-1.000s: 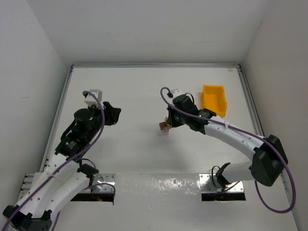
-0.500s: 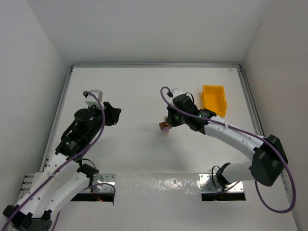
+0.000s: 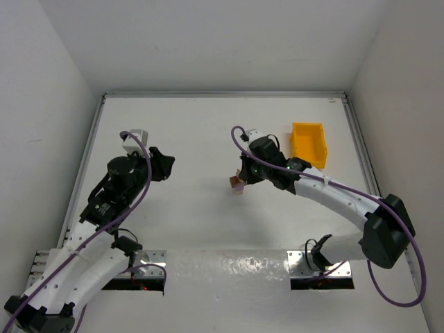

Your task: Build the wood block tower

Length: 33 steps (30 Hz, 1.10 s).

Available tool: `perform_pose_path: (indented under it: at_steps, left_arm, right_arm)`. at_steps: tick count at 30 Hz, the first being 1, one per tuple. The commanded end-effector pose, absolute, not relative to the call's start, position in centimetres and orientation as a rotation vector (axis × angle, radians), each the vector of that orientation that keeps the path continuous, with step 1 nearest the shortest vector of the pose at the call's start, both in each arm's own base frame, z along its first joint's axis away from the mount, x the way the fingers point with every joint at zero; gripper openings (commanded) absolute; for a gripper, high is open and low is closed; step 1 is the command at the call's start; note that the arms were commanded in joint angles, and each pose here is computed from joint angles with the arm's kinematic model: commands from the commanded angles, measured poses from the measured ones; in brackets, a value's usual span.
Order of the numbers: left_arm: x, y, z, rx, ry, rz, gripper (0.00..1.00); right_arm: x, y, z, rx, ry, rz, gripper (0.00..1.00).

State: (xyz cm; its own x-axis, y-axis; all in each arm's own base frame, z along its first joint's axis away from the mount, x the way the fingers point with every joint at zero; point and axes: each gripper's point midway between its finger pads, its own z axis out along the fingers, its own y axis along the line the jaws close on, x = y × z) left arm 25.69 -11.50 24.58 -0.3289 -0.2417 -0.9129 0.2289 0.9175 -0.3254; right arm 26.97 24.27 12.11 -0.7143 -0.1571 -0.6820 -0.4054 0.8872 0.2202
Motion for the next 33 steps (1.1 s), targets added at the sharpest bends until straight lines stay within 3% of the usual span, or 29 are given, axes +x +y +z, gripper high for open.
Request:
perform_pose_path:
  at_steps: [1,33]
  left_arm:
    - [26.13,-11.43,25.70,-0.020,1.800,-0.486,0.37]
    - [26.06,-11.44,25.67,-0.018,1.800,-0.489,0.37]
  right_arm:
    - [27.16,24.94,12.58,-0.393,2.333,0.506,0.04]
    - [27.00,24.97,11.79,-0.406,2.353,0.493,0.08]
